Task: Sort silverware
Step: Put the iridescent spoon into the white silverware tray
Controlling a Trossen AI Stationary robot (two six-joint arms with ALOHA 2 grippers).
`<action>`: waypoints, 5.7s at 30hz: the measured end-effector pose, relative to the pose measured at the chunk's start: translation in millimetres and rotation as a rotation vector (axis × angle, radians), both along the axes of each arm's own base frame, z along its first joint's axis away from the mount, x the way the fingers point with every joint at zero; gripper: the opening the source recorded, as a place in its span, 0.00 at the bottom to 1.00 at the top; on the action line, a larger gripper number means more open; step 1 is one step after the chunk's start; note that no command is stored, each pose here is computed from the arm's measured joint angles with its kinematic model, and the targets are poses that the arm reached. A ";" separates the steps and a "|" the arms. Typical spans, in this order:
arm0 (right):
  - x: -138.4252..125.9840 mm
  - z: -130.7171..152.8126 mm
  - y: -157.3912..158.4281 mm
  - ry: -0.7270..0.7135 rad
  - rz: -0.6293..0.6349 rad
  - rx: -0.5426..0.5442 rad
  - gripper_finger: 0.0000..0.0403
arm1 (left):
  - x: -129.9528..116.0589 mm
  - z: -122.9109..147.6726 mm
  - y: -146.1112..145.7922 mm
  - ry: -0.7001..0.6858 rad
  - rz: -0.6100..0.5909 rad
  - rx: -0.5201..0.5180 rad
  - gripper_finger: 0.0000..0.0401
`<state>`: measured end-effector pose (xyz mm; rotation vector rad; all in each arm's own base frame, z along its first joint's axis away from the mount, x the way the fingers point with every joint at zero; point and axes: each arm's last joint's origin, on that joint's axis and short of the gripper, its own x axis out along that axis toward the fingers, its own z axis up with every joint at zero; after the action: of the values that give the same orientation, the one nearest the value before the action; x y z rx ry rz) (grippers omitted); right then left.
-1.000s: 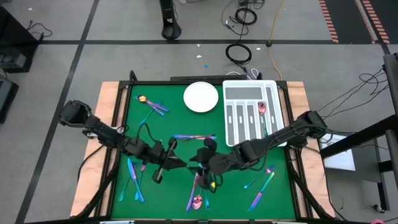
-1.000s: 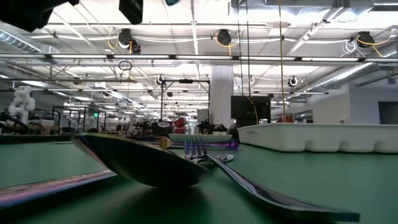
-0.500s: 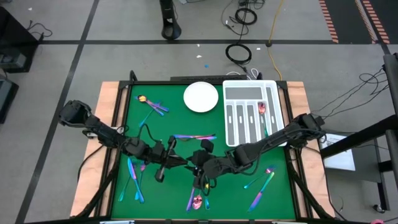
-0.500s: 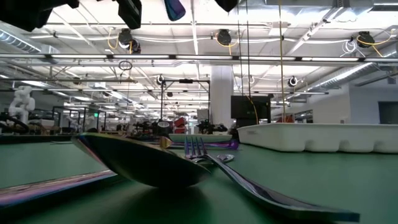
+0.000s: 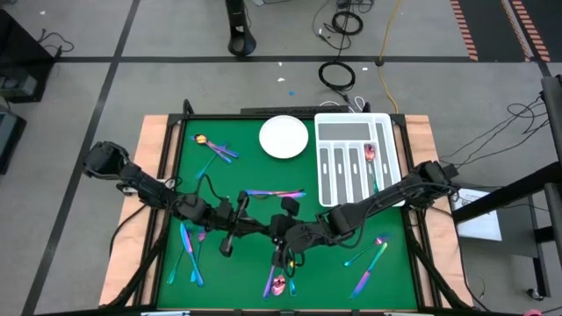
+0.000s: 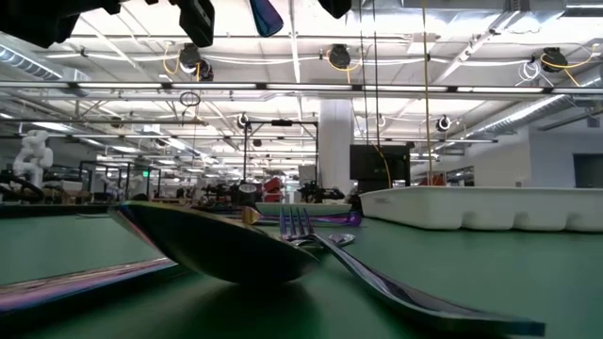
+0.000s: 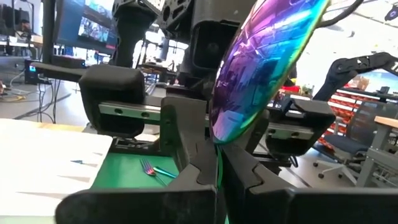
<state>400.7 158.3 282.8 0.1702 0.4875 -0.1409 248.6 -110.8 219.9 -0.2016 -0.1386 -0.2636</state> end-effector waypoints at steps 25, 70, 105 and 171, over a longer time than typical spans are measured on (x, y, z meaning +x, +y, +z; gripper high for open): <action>-132.3 60.9 -64.4 0.349 -0.488 -0.048 0.00 | -38.4 14.2 6.4 0.264 0.074 0.112 0.49; -295.3 -101.7 -239.8 0.482 -0.998 0.874 0.00 | -50.1 36.7 2.9 0.102 0.228 0.128 0.50; -290.2 -111.5 -260.1 0.604 -1.036 0.888 0.19 | -50.1 35.6 2.5 0.113 0.218 0.115 0.50; 8.4 -71.9 33.0 0.121 0.801 -0.102 0.20 | -67.9 -18.9 12.0 0.711 0.241 0.014 0.49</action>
<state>409.0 191.3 210.9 -0.1417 0.6349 0.6092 180.7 -98.8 201.0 -0.2517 0.5409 0.0568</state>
